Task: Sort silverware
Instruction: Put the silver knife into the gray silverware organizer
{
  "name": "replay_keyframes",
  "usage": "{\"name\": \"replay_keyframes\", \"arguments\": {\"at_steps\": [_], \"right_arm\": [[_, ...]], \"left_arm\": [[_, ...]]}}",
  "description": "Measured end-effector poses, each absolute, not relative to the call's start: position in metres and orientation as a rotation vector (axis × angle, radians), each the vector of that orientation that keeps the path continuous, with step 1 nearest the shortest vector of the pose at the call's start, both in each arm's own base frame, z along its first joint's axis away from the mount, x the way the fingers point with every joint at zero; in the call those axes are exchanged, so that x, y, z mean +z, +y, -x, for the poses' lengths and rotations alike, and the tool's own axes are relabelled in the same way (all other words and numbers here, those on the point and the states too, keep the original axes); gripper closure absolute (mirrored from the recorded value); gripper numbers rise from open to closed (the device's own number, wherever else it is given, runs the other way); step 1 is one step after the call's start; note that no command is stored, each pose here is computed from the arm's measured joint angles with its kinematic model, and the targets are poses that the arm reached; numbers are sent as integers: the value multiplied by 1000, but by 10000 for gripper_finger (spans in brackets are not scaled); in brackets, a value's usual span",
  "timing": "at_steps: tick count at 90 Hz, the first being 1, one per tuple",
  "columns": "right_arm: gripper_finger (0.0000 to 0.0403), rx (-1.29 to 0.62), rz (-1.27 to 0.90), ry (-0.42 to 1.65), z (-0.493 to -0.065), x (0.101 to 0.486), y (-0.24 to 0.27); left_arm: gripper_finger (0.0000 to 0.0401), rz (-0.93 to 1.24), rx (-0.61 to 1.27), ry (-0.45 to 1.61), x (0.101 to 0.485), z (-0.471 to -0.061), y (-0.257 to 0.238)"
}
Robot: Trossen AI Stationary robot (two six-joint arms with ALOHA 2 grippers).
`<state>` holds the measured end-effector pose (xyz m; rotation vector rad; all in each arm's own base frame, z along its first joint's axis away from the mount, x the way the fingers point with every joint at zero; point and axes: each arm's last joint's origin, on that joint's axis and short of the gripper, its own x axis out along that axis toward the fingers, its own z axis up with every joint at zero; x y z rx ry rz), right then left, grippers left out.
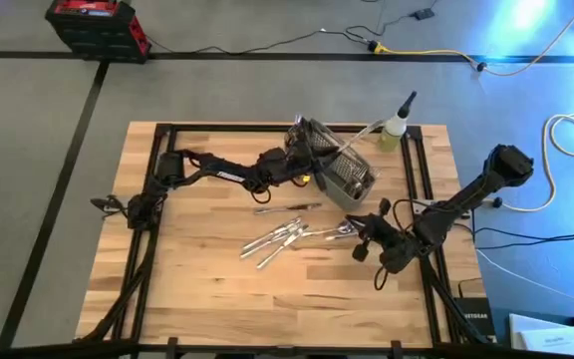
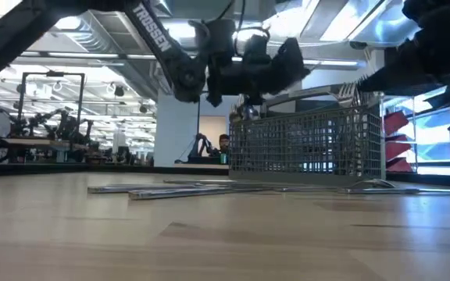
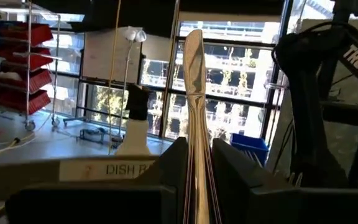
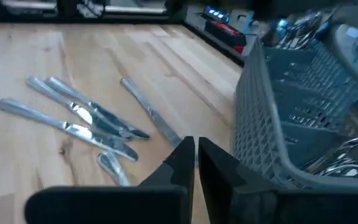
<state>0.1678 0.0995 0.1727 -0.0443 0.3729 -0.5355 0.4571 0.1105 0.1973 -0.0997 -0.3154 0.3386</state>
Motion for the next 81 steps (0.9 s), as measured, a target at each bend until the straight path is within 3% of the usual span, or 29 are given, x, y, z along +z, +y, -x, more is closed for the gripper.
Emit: {"name": "replay_keyframes", "arguments": {"at_steps": [47,81], "right_arm": [[398,-558,52,356,-168,173,99],[398,-556,51,357,-168,173,99]], "left_arm": [[358,148,364,-376,156,-457,129],[350,102,389,-361,151,-457,130]]}}
